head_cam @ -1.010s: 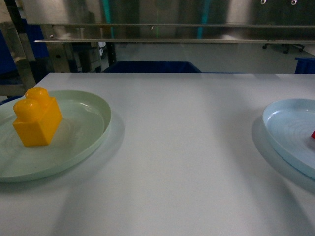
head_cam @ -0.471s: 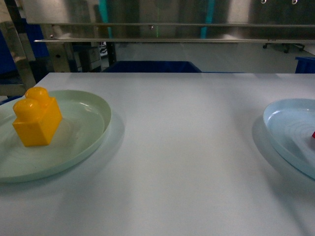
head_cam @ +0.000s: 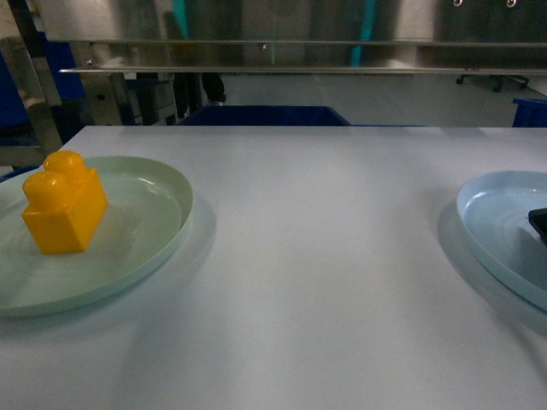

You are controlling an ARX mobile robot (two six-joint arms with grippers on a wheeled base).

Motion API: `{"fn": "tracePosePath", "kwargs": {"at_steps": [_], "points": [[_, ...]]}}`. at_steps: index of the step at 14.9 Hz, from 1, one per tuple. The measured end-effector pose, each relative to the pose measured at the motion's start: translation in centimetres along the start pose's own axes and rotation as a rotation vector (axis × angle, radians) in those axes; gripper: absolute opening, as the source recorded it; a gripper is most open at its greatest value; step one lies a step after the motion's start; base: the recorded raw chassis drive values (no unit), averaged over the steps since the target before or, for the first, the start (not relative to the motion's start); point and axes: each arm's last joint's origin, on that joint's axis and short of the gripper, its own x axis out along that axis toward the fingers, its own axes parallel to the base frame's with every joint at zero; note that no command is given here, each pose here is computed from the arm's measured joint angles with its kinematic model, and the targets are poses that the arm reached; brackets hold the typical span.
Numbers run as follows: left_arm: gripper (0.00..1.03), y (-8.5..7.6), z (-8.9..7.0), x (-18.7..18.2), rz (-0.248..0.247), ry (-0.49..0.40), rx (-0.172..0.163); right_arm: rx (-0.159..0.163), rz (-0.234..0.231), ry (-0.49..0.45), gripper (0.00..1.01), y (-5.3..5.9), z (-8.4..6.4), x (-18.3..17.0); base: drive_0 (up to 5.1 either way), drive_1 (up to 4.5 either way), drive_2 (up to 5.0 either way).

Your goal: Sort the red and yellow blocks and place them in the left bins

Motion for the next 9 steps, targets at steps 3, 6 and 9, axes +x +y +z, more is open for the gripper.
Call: {"fn": "tracePosePath", "kwargs": {"at_steps": [3, 6, 9], "points": [[0.98, 0.0, -0.1, 0.0, -0.001, 0.002, -0.001, -0.022, 0.003, -0.012, 0.69, 0.3, -0.5, 0.1, 0.0, 0.00, 0.0], [0.98, 0.0, -0.6, 0.1, 0.009, -0.003, 0.002, -0.039, -0.002, -0.029, 0.38, 0.3, -0.9, 0.3, 0.0, 0.00, 0.0], [0.98, -0.1, -0.9, 0.3, 0.005, 0.008, 0.000, -0.043, 0.006, -0.057, 0.29, 0.3, -1.2, 0.3, 0.0, 0.00, 0.0]]}}
